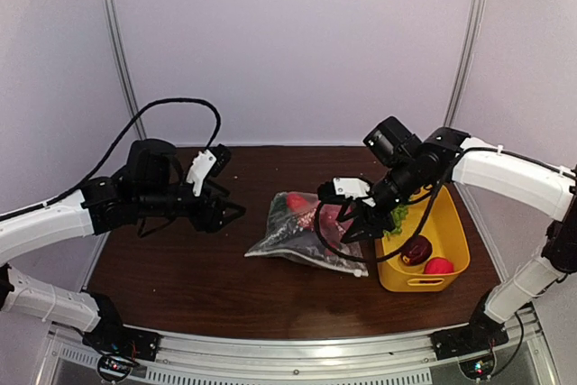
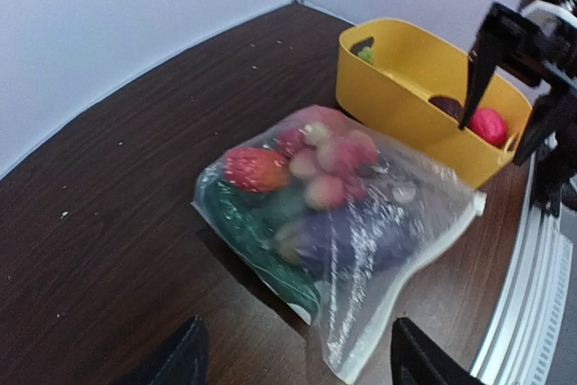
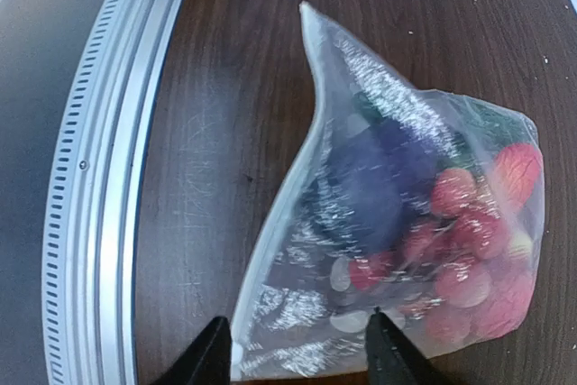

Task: Place the food in the zip-top bag and seal the zipper
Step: Place the zipper food storage bag at the center of the board, then reset both arms

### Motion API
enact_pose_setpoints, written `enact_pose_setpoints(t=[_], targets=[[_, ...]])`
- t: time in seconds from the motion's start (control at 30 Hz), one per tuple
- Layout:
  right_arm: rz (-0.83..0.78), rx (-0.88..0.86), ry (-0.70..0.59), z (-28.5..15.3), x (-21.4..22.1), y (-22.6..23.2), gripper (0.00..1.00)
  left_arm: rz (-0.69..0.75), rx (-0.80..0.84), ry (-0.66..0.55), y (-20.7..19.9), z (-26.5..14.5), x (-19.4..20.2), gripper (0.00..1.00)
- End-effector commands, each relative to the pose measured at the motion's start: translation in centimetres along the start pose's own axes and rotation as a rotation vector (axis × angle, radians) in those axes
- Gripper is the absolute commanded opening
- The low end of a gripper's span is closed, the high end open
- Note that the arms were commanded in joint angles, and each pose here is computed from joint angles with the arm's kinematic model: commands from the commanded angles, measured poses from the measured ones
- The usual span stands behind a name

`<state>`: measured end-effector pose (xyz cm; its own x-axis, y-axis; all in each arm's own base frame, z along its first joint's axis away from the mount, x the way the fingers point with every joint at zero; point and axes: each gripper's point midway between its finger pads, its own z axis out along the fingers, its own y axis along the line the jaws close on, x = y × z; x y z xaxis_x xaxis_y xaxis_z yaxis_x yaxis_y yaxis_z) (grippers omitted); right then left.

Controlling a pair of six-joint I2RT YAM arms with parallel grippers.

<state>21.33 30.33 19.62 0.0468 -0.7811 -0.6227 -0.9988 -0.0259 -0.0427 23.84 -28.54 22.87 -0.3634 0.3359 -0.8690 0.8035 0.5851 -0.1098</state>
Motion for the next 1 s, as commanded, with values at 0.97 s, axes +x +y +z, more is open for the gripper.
enact_pose_setpoints(t=[0.97], targets=[[0.797, 1.379, -0.328, -29.5, 12.6, -13.5, 0.99, 0.040, -0.731, -0.195, 12.1, -4.1, -9.8, 0.98]])
